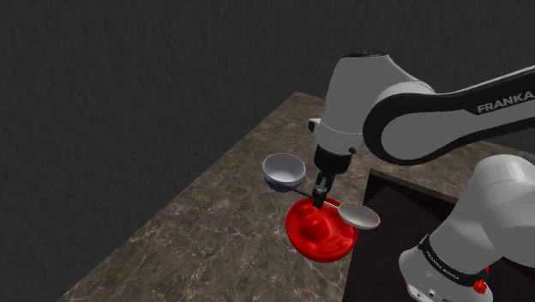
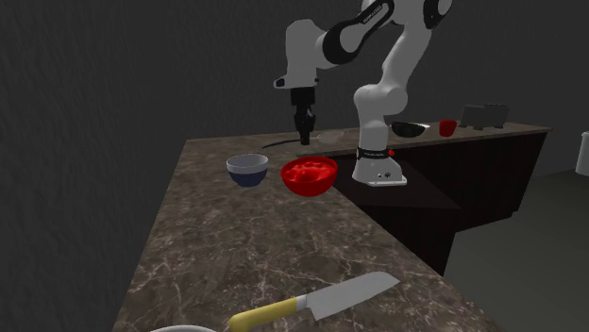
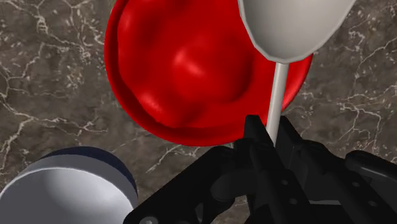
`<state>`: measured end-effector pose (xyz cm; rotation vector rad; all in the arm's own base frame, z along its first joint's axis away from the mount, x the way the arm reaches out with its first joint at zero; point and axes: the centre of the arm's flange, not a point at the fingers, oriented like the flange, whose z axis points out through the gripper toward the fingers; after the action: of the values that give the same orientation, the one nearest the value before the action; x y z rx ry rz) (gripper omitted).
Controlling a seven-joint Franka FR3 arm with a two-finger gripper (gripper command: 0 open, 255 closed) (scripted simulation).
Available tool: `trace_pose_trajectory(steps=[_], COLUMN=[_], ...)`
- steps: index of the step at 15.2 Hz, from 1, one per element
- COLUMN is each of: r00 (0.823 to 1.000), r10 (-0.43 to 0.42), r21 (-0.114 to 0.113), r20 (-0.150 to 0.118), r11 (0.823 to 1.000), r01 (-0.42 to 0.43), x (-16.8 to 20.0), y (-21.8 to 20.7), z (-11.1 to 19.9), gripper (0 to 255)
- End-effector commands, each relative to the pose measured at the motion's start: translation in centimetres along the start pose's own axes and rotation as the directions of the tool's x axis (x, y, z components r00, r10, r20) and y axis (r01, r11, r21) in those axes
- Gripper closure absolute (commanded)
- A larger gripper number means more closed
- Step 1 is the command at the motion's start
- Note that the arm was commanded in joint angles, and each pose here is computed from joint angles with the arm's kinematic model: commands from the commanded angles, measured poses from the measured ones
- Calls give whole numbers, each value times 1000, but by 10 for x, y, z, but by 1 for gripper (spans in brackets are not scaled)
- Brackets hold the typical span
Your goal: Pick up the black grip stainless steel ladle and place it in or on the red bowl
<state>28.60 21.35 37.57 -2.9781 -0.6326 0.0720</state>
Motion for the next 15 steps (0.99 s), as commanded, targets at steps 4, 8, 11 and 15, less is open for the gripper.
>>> trace_pose_trajectory(steps=[4,8,11,15], r00=[1000,1000,1000,1000], r10=[-1,-1,-1,-1], r21=[2,2,2,2], r20=[0,0,0,0], r11=[1000,1000,1000,1000], r01=[1,1,1,1], x=[-40,-39,-39,-38], y=[26,28,30,32], z=[9,30,46,67], gripper=[255,255,255,255])
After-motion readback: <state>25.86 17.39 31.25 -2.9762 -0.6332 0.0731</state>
